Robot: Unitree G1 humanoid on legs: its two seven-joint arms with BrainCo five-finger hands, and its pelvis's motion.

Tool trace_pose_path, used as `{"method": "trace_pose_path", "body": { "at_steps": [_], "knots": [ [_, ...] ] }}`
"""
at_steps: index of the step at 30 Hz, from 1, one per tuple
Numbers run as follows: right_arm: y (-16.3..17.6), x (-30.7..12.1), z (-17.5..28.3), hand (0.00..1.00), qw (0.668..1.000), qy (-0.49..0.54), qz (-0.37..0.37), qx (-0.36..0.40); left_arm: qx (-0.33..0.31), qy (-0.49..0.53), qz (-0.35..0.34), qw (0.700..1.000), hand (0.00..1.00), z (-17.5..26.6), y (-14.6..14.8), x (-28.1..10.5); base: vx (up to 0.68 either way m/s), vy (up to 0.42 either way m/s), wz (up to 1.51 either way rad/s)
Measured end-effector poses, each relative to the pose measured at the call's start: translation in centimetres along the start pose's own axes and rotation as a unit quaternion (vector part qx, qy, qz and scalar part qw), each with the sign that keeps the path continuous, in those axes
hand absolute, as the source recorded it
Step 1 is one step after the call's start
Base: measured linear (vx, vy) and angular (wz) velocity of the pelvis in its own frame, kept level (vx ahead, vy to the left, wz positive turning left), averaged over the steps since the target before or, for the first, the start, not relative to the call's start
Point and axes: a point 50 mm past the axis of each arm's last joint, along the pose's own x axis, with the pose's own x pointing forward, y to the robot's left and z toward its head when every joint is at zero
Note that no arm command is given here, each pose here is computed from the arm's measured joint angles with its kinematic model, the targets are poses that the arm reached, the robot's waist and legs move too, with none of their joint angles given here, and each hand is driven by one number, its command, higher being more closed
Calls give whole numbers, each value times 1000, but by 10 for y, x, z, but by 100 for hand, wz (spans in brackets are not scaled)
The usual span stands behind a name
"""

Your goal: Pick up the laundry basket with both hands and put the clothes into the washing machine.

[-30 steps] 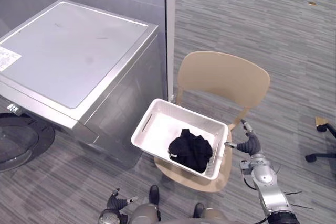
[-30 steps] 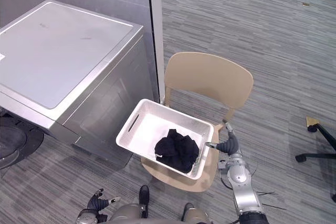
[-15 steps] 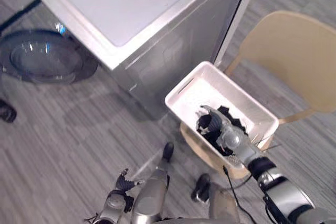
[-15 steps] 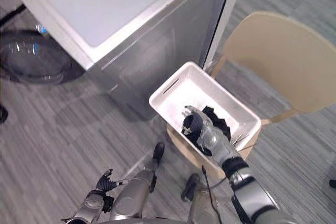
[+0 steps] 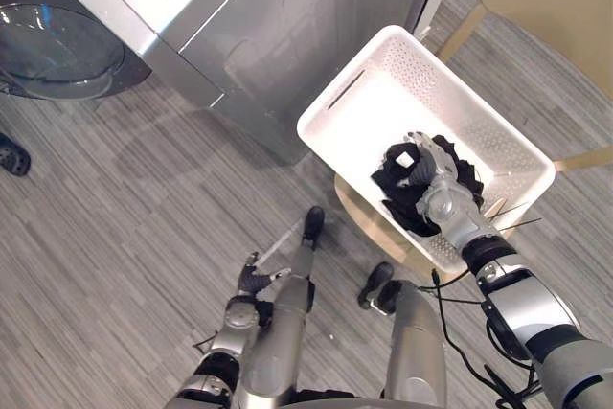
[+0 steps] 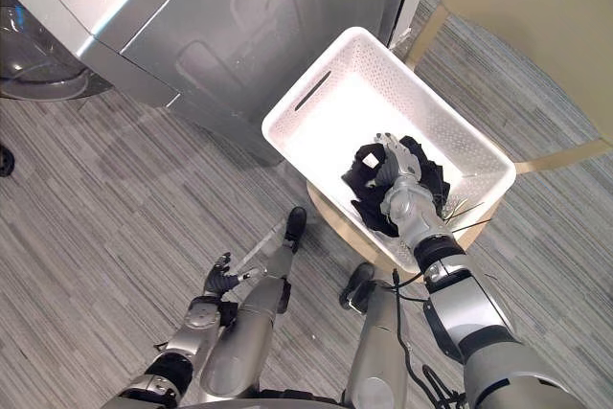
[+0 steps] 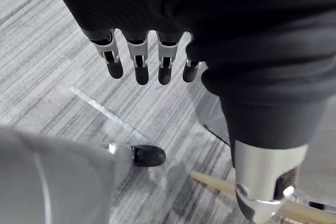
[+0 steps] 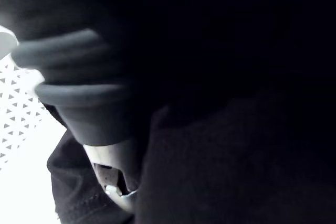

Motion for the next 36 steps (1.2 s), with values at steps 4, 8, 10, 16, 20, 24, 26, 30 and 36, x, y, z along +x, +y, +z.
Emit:
{"method": "trace_pose_path", "body": {
  "at_steps": [4, 8, 10, 16, 20, 24, 26, 30, 36],
  "knots": [
    [-5, 1, 11, 100, 999, -13, -9, 33, -2, 0, 0, 1000, 0, 0, 0, 0, -5, -79, -1],
    [3, -19, 30, 100, 990, -52, -23, 130, -2, 5, 1, 1000, 0, -3, 0, -1, -2, -78, 0],
    [1, -32, 35, 100, 979, -69, -41, 188, -2, 6, 2, 1000, 0, -3, 0, -2, -16, -57, 0],
    [3, -79, 9, 100, 936, -41, -102, 334, 0, 62, 19, 998, 0, -39, 14, -16, 1, -46, -1],
    [4, -106, -16, 100, 909, 1, -133, 396, 21, 106, 38, 993, 0, -66, 33, -28, 77, -35, -8],
    [0, -121, -23, 100, 870, -1, -150, 470, 13, 145, 57, 988, 0, -89, 44, -41, 60, -10, -14],
    [0, -124, -20, 100, 850, -5, -152, 505, 6, 158, 68, 985, 0, -97, 48, -47, 19, -1, -28],
    [-6, -124, -3, 100, 805, -47, -148, 572, 3, 168, 79, 983, 0, -102, 55, -49, 8, -3, -77],
    [-24, -128, 12, 100, 762, -104, -159, 619, -10, 162, 92, 982, 0, -99, 61, -49, -61, -29, 9]
  ]
}}
